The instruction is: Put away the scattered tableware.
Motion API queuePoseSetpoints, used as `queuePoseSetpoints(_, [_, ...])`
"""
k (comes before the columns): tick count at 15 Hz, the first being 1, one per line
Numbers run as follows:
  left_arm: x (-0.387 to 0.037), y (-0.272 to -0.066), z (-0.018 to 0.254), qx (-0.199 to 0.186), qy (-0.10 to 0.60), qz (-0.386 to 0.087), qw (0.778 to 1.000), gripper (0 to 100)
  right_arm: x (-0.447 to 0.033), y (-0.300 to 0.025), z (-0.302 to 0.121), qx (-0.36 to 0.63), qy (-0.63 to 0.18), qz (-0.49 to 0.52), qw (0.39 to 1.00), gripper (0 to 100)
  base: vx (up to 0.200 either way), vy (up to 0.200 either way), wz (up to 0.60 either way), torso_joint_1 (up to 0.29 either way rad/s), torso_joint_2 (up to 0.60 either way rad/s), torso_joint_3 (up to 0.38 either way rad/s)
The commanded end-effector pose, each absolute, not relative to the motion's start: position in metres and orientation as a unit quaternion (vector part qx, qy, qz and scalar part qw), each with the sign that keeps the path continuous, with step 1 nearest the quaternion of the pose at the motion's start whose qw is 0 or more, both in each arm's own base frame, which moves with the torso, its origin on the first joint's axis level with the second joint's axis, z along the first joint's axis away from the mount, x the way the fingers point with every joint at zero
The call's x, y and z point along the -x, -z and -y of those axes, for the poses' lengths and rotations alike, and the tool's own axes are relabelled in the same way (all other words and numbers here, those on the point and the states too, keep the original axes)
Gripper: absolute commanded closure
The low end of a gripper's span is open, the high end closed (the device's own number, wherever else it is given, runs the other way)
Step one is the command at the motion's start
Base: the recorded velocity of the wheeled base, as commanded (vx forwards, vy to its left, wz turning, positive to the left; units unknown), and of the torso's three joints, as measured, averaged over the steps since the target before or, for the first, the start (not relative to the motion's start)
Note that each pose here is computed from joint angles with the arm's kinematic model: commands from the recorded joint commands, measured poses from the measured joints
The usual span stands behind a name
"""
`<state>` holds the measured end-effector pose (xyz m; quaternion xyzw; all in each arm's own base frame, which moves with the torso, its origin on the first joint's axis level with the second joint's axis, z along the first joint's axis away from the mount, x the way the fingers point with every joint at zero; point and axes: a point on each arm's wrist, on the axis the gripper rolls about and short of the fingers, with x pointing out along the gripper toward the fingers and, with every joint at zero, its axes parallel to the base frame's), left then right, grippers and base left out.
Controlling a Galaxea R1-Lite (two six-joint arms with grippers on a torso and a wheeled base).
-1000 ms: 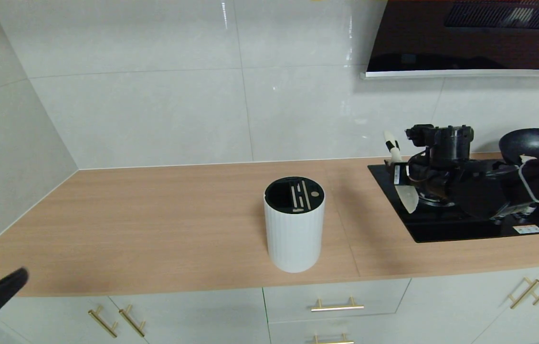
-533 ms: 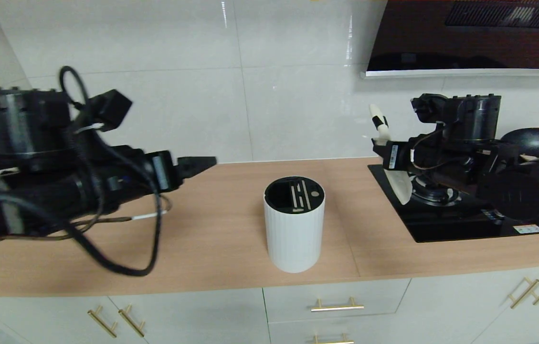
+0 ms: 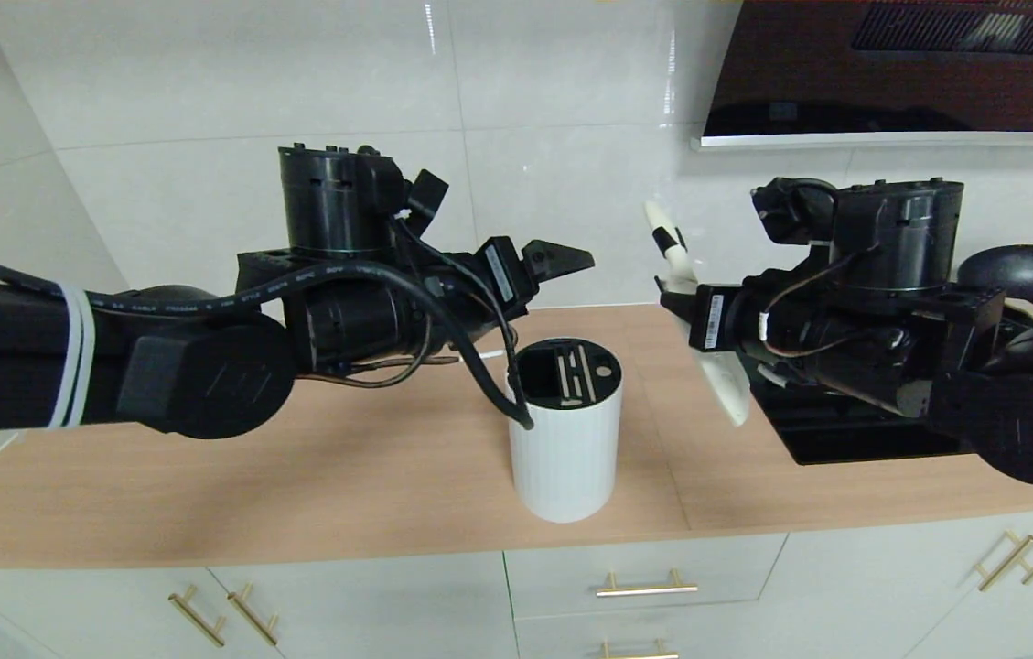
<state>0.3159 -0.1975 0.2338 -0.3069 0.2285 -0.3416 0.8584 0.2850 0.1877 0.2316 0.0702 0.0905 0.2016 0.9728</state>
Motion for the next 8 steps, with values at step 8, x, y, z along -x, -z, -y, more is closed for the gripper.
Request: queuePoseSetpoints(8, [-0.331, -0.222, 0.214, 0.314, 0.383, -0.177, 0.85, 0, -0.256, -0.216, -0.22, -0.054, -0.261, -0.119, 0.956, 100, 0.0, 0.0, 0.0, 0.0, 0.0, 0.0])
